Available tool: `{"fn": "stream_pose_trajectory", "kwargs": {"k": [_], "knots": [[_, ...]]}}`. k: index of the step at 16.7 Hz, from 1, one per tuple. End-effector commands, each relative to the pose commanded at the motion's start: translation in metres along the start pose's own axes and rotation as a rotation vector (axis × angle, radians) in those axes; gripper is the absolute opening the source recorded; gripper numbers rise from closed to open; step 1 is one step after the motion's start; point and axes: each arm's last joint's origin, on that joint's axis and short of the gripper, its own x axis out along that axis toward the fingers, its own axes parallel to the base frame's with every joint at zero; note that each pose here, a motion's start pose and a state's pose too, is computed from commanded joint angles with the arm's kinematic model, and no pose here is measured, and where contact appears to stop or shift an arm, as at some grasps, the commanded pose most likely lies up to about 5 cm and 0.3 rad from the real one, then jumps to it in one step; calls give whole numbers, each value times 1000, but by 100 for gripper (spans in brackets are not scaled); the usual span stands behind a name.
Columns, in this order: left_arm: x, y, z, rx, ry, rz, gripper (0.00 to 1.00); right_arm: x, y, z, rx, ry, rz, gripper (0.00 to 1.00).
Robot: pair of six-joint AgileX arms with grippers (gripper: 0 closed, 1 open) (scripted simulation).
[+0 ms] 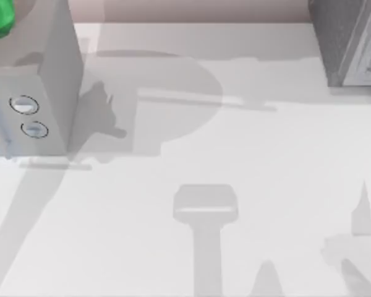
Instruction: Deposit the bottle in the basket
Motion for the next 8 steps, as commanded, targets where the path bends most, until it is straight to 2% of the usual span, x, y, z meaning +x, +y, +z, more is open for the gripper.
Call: {"fn": "stream_pose_trajectory", "kwargs": {"k": [4, 6, 8], "knots": [[50, 85, 36, -76, -12, 240, 0, 0, 0, 0, 0, 0, 0, 100], [66, 129, 47, -98, -38, 317, 0, 0, 0, 0, 0, 0, 0, 100], [74, 163, 53, -100, -68, 361, 0, 0, 0, 0, 0, 0, 0, 100]]}}
